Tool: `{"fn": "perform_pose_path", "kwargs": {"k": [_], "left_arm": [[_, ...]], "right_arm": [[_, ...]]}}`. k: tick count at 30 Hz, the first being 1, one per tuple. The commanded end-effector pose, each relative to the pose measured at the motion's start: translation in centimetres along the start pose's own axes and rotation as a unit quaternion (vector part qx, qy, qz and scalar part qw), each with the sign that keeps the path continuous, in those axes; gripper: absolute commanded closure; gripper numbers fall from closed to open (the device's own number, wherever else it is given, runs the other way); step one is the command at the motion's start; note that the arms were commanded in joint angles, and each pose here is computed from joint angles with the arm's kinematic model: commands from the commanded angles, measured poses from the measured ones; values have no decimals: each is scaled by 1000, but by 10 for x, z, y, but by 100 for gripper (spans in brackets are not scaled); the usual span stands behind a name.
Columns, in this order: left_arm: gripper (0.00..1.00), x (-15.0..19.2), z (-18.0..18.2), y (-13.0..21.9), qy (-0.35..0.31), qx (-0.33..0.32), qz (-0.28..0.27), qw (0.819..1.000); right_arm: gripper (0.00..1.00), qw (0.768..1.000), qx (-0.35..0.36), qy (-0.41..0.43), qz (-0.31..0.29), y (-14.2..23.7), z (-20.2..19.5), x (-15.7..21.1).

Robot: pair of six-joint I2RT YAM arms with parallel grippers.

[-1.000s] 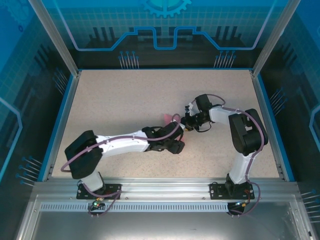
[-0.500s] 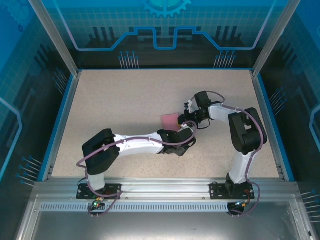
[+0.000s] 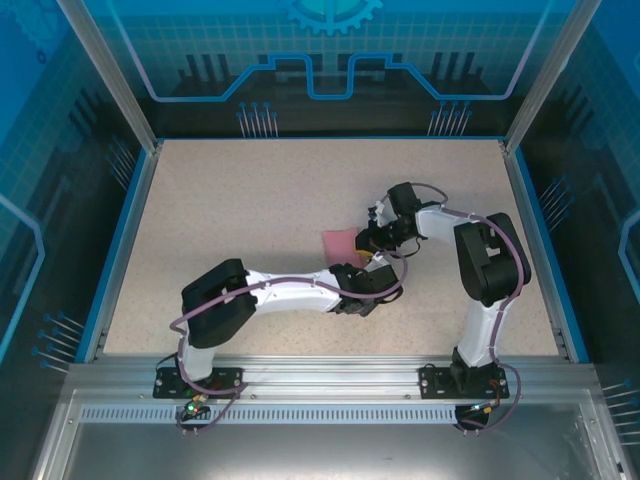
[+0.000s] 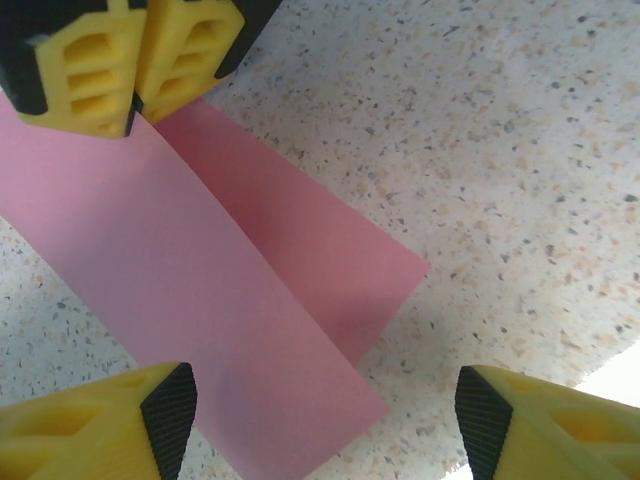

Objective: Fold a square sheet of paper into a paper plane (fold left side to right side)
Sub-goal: Fold the triangle a second time at the center of the table.

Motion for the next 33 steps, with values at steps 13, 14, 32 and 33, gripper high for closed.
{"fn": "perform_pose_path", "kwargs": {"k": [13, 14, 32, 33], "left_arm": [[45, -2, 1, 0, -9, -30, 7, 999], [46, -3, 1, 0, -8, -29, 5, 1000], [79, -8, -1, 5, 14, -11, -9, 1000], [81, -8, -1, 5, 14, -10, -9, 1000]], "right_arm": [[88, 1000, 16, -19, 9, -3, -7, -3], [88, 1000, 18, -17, 7, -3, -7, -4], [87, 1000, 26, -11, 7, -2, -7, -6], [87, 1000, 26, -11, 7, -3, -7, -6]]}}
Point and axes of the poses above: each hand's point on the last joint's axis, 136 mm out from that joint toward the fingers, its own y axis back along the fingers, its own z axis along the line the jaws close on, x = y × z, the point moved 5 cm from there along y, back along the fingers, and after that the axes turned 11 degrees about -y, right-handed, at the moved point
